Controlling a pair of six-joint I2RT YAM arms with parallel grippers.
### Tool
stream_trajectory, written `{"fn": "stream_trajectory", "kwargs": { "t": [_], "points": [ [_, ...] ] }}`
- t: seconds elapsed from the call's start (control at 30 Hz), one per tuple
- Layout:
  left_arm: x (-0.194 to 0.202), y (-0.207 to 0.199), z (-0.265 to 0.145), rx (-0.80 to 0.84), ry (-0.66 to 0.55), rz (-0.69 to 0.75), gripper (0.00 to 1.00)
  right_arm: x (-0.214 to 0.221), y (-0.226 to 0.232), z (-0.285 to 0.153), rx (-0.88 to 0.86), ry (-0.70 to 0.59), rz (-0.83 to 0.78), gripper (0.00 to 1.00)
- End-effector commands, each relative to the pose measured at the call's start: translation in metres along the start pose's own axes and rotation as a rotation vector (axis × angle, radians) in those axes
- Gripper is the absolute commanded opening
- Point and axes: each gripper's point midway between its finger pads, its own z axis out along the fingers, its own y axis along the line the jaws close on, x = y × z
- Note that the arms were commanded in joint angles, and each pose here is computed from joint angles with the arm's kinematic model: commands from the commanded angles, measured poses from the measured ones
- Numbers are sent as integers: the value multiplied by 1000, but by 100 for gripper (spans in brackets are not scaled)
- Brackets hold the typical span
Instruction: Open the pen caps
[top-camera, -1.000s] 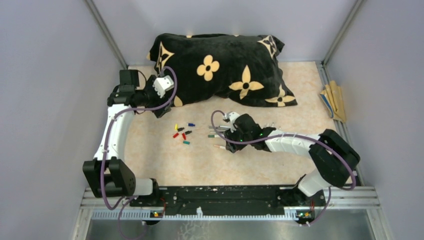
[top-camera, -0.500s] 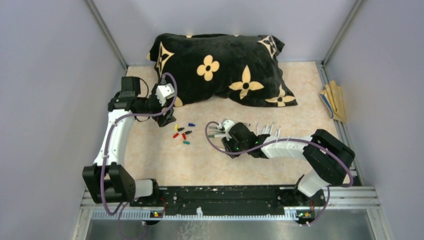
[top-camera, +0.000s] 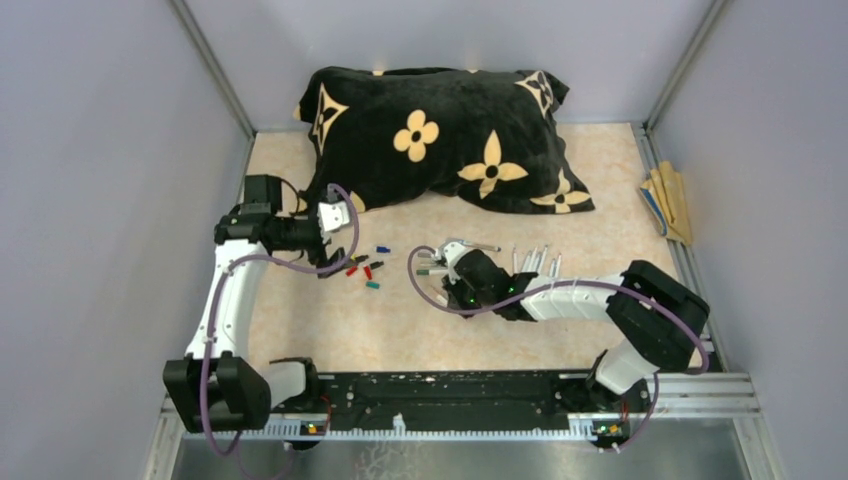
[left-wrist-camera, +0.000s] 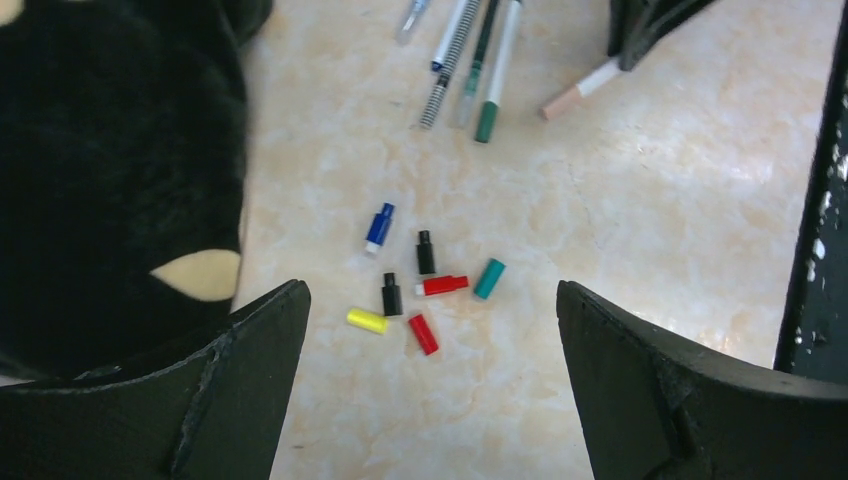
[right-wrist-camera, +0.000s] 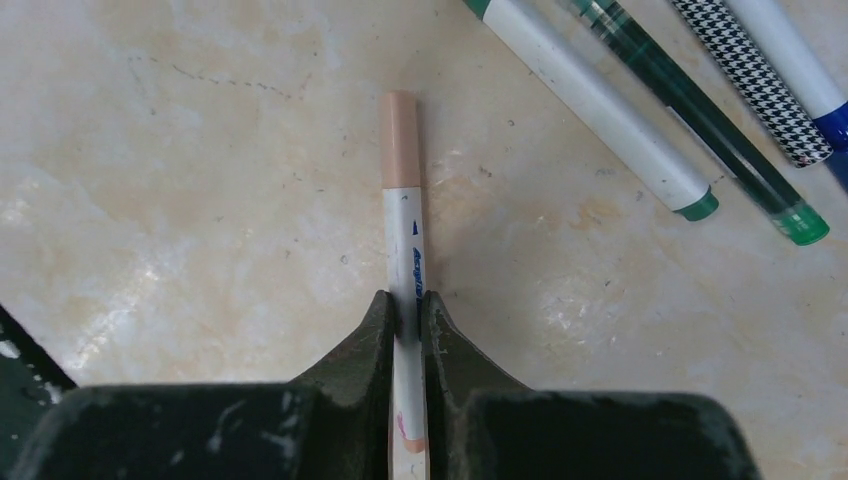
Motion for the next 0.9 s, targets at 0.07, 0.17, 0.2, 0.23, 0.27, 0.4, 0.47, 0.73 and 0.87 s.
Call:
{"fn": "stream_trajectory", "kwargs": {
  "t": [0.07,0.17,0.2,0.23,0.27,0.4,0.47,0.73,0.87],
  "points": [
    [6,-39,6,65,-54,318,99,-60,28,-26,-223,-122,141,0],
    [15,-42,9,34,-17,484,99,-78,43,-37,-328,-131,168,0],
    [18,-43,12,31,2,538,99,-82,47,-40,-356,-127,176,0],
    [21,-43,16,26,22,590,99,-85,53,-43,-394,-121,182,0],
    [22,-43,19,25,37,626,99,-89,58,-46,-423,-116,189,0],
    [15,-55,33,76,41,739,99,-102,77,-52,-532,-85,214,0],
    [11,-63,40,108,48,784,98,-107,83,-53,-565,-68,230,0],
    [16,-82,54,207,100,942,81,-125,98,-57,-658,-58,257,0],
    [22,-85,57,240,135,952,69,-130,102,-57,-683,-55,266,0]
  ]
}}
